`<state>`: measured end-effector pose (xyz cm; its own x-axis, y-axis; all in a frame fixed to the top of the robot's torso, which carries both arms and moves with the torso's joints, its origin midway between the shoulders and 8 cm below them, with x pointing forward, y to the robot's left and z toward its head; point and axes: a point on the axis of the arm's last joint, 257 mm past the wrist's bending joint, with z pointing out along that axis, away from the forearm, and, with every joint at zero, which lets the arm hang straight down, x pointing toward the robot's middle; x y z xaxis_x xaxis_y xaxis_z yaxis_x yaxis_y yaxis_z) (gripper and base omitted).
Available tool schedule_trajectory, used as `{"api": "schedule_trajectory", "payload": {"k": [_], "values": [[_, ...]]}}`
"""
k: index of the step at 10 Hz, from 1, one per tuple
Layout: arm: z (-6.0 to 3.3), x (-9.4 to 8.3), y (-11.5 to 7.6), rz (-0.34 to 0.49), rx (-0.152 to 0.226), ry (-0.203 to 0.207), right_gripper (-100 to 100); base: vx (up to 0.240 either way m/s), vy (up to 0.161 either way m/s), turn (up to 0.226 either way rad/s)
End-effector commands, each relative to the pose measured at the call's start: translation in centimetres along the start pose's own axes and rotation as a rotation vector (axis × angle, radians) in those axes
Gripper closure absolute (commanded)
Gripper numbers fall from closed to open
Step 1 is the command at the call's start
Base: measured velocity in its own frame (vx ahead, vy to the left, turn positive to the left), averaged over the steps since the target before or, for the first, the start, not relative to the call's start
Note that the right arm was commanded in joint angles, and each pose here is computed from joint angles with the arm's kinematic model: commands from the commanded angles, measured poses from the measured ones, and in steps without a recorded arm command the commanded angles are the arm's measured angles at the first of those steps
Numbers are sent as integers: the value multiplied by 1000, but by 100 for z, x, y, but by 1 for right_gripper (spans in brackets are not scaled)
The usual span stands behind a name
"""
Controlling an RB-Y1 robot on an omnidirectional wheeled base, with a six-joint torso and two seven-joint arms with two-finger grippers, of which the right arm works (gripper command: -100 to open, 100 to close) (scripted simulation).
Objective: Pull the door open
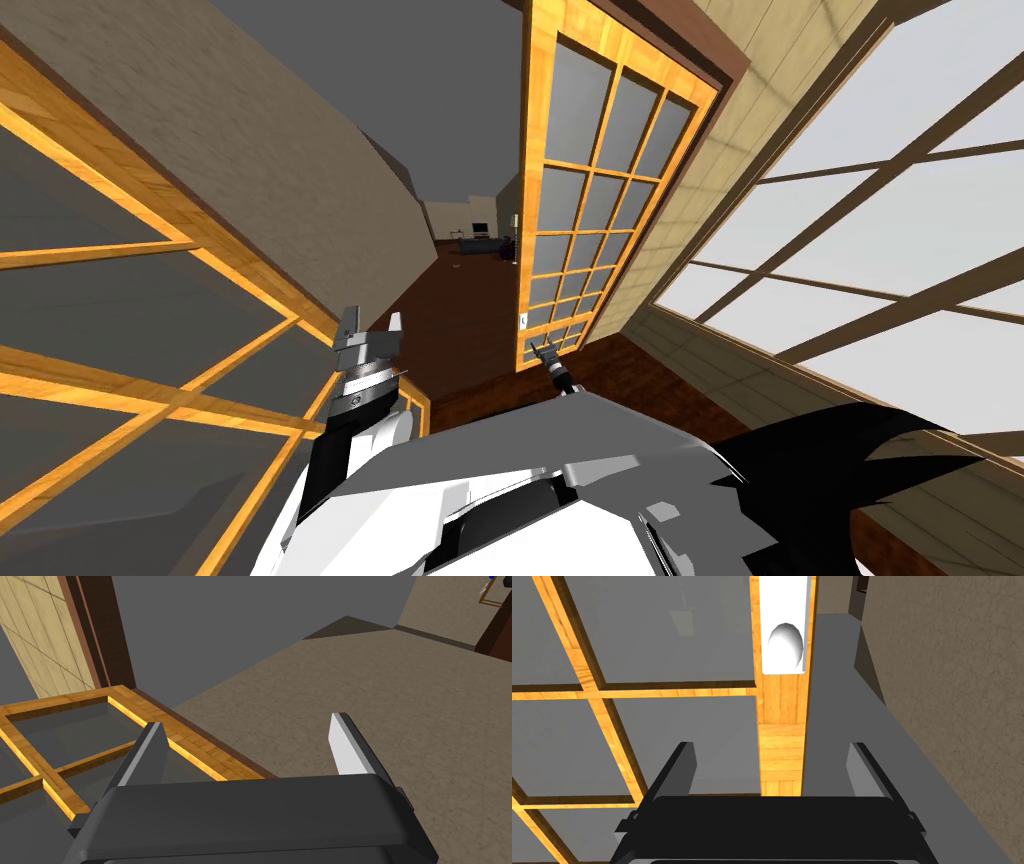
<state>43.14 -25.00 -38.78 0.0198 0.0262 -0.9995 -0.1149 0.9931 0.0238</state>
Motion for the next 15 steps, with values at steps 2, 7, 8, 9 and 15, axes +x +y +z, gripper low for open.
{"api": "schedule_trajectory", "payload": {"k": [2,7,8,9,15], "values": [[-11,75,41,-12,-6,13,-100,116,77,-57],[-119,43,-569,-47,106,12,-100,-39,-49,274],[-150,37,-692,-48,133,12,-100,2,19,281],[-183,35,-810,-47,160,12,-100,56,36,256],[-368,62,-1279,-19,286,18,-100,195,14,171]]}}
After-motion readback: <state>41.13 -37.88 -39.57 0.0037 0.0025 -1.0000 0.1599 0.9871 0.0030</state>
